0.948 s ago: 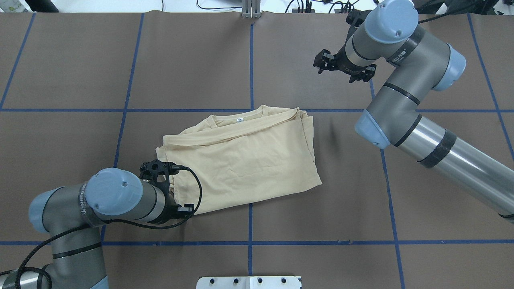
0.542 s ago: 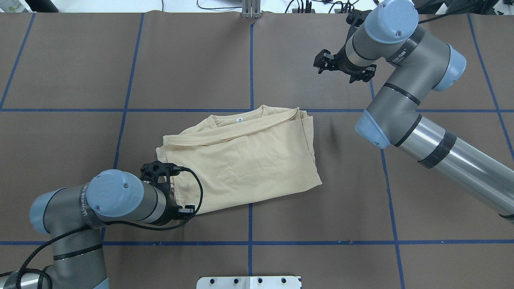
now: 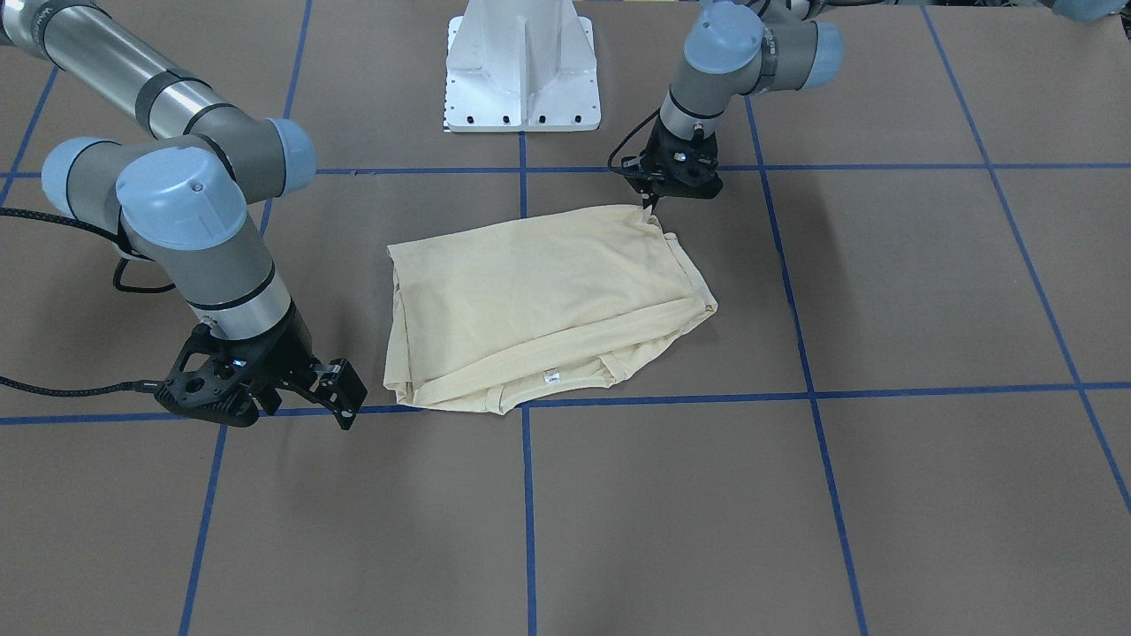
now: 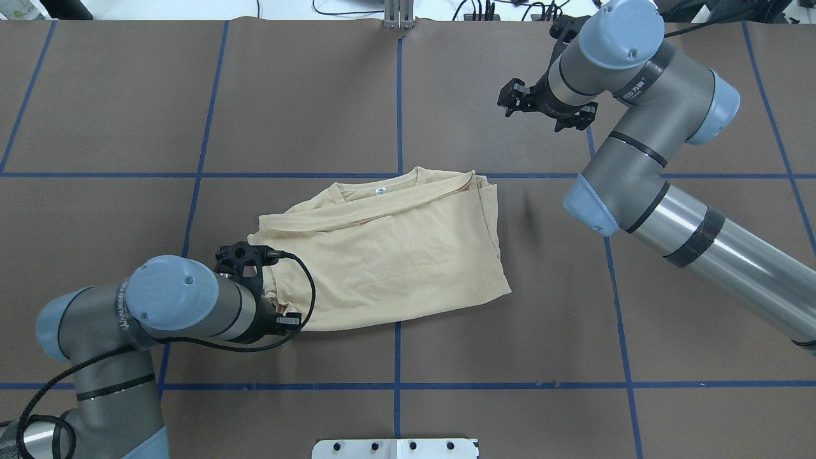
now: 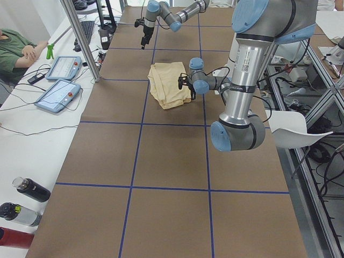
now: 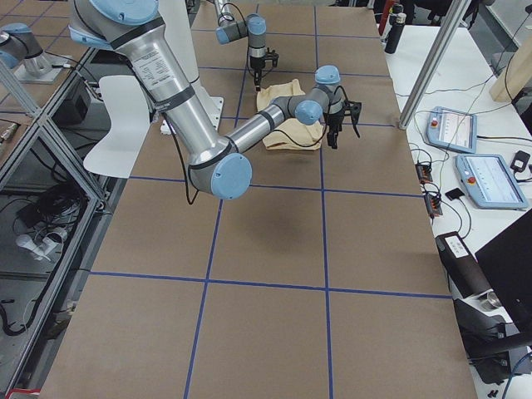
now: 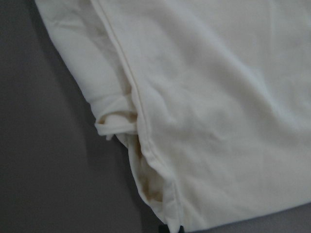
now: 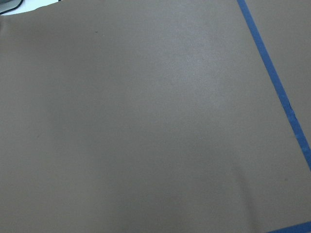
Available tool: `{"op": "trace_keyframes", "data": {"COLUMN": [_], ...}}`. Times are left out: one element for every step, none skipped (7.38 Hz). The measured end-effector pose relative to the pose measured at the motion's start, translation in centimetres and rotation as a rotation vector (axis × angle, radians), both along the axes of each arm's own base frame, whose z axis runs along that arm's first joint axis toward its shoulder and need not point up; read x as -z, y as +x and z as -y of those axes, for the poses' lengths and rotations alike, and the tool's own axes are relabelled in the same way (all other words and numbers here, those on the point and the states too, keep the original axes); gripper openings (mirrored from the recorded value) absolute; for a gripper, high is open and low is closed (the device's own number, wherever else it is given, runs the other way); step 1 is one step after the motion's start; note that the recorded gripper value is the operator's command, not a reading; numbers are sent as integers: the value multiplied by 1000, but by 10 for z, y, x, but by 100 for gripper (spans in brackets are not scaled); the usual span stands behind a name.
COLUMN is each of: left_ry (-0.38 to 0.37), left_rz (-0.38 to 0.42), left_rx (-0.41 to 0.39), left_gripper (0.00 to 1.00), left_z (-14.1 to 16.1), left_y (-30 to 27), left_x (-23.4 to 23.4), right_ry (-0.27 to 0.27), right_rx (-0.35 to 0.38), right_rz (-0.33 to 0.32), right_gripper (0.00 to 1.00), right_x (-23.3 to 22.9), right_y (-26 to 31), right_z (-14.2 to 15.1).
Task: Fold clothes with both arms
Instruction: 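Grip the shirt's near edge with the left gripper and swing it around, then release the shirt and raise the left gripper toward the far side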
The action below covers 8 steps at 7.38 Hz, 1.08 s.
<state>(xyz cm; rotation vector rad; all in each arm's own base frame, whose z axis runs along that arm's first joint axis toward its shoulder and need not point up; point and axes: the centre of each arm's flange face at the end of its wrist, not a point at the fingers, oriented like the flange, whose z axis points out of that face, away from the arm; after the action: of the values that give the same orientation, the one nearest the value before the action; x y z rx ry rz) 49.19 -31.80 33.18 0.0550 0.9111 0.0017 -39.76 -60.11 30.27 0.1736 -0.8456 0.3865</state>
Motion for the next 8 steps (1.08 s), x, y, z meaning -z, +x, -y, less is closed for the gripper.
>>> {"op": "trace_keyframes", "data": {"left_ry": [42, 89, 129, 167, 196, 218, 237, 249], "left_rz": [36, 83, 128, 163, 191, 225, 260, 274], "left_rx": [21, 42, 54, 67, 86, 112, 143, 165], "left_gripper": [0, 0, 0, 0, 0, 0, 0, 0], "left_z": [27, 58, 86, 118, 160, 208, 260, 306], "left_y": [-18, -34, -49, -62, -68, -63, -49, -29], "left_x": [-14, -30, -45, -54, -54, -50, -39, -24], "right_ry": [0, -1, -2, -2, -2, -2, -1, -1], "right_rx": [1, 1, -1, -2, -2, -2, -2, -2], "right_rz": [0, 0, 0, 1, 2, 2, 3, 3], "right_gripper": [100, 100, 100, 100, 100, 100, 100, 100], "right_x": [0, 0, 0, 1, 1, 2, 2, 3], "right_y": [0, -1, -2, -2, -2, -2, -2, -2], "right_z": [0, 0, 0, -1, -1, 0, 0, 0]}}
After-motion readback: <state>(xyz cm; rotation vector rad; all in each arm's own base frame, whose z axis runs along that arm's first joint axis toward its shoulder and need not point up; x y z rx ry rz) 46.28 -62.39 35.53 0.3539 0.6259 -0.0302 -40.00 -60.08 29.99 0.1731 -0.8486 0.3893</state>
